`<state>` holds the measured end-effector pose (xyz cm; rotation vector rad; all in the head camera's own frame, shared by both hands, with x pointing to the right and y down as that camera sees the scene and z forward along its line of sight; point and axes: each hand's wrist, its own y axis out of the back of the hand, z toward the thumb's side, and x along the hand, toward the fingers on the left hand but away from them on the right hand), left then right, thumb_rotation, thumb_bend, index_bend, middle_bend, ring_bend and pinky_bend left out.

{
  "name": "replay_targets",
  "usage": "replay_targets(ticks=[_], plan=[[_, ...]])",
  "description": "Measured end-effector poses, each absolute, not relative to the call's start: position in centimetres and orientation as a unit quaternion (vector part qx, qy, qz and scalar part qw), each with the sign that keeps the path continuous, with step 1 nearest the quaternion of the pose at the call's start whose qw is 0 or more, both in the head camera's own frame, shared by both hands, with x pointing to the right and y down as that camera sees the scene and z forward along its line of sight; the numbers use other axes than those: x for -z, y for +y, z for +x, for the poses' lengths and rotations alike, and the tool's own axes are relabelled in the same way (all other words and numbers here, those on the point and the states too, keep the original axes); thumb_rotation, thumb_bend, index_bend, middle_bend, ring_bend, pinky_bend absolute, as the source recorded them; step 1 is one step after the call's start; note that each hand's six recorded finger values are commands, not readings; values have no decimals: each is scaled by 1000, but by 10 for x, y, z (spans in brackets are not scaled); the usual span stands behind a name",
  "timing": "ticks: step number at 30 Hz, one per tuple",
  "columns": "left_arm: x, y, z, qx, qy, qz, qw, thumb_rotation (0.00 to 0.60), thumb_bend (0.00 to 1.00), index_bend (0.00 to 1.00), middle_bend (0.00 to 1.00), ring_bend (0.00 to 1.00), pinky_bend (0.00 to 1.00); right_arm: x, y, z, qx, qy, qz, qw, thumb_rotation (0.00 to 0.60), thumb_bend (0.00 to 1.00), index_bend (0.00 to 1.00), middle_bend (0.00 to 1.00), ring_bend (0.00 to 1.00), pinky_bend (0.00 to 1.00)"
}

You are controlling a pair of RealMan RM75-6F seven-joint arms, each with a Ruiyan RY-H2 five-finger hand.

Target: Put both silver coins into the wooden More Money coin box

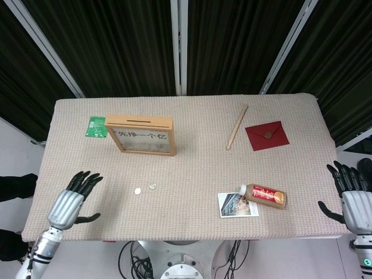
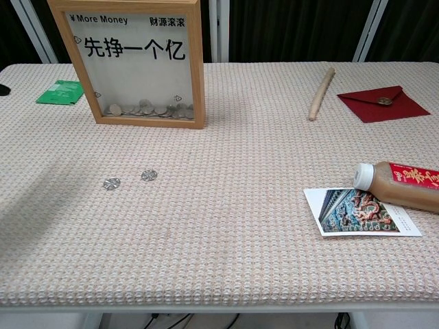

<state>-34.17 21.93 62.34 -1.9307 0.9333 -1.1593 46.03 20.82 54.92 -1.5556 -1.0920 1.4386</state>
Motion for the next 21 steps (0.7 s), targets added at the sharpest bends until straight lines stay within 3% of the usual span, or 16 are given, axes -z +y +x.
replay_targets(ticks=[8,15,21], plan=[[-653,208,-301,417,341,-772,339,600,81,157,88,0,0,-548,209,464,-564,-425,-603,371,600,176,0,0,0,0],[-677,200,-275,409,327,-784,333,600,189,257,88,0,0,-545,210,465,-559,-430,-603,373,600,176,0,0,0,0],[-697,200,-263,417,310,-791,323,600,206,333,88,0,0,-545,213,471,-564,-434,-599,367,600,176,0,0,0,0]])
